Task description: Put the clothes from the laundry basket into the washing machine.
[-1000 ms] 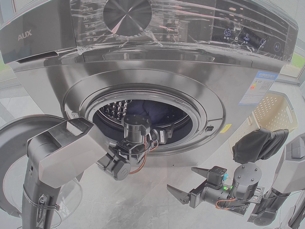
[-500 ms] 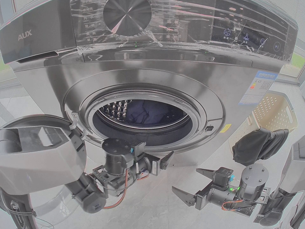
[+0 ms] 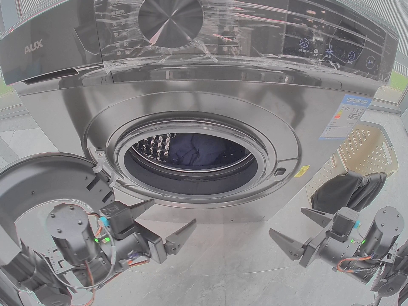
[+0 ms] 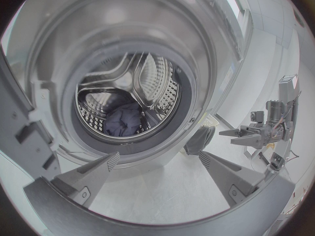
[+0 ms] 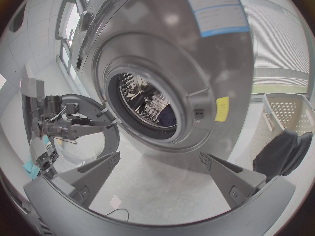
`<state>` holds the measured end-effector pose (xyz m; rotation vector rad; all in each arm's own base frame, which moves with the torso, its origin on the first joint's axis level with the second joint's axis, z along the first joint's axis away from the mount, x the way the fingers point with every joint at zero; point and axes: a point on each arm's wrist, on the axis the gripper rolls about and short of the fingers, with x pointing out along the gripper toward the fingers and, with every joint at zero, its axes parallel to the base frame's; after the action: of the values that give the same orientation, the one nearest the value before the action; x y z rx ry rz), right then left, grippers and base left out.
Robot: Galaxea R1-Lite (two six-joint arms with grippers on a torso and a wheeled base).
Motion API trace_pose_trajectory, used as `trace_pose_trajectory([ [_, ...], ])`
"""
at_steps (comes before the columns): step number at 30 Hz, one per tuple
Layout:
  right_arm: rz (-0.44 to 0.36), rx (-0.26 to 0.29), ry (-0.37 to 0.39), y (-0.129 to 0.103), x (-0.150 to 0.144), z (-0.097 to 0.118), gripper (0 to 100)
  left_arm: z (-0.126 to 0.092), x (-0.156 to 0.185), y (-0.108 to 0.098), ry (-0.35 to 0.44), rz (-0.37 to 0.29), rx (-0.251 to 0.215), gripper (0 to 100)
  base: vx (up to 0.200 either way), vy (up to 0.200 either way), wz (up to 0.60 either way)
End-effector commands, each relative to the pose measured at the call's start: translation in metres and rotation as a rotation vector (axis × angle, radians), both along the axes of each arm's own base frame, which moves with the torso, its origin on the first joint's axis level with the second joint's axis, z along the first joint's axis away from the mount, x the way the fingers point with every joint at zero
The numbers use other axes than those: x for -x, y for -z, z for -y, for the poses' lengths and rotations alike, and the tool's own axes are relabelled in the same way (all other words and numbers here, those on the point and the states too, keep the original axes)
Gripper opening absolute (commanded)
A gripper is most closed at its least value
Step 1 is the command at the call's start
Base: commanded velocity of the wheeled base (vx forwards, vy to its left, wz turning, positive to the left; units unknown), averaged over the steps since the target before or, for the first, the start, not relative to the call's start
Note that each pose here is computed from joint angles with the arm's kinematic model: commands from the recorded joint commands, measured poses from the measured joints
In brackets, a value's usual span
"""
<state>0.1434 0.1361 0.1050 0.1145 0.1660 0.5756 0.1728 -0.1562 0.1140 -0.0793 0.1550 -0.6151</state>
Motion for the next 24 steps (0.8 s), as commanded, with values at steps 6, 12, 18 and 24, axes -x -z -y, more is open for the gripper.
trace_pose_trajectory([
  [6,0.084,-0.063,0.120,-0.025,0.011,0.037,100,-0.045,0.031,-0.020,-0.066,0.081,0.038,100,0.000,0.000,0.00],
  [12,0.100,-0.065,0.172,-0.029,0.011,0.047,100,-0.059,0.041,-0.025,-0.086,0.106,0.057,100,0.000,0.000,0.00],
  [18,0.071,-0.022,0.177,-0.031,0.027,0.060,100,-0.073,0.054,-0.029,-0.108,0.127,0.070,100,-0.033,0.000,0.00],
  [24,0.034,0.009,0.191,-0.030,0.045,0.073,100,-0.086,0.072,-0.035,-0.108,0.136,0.073,100,-0.200,0.000,0.00],
])
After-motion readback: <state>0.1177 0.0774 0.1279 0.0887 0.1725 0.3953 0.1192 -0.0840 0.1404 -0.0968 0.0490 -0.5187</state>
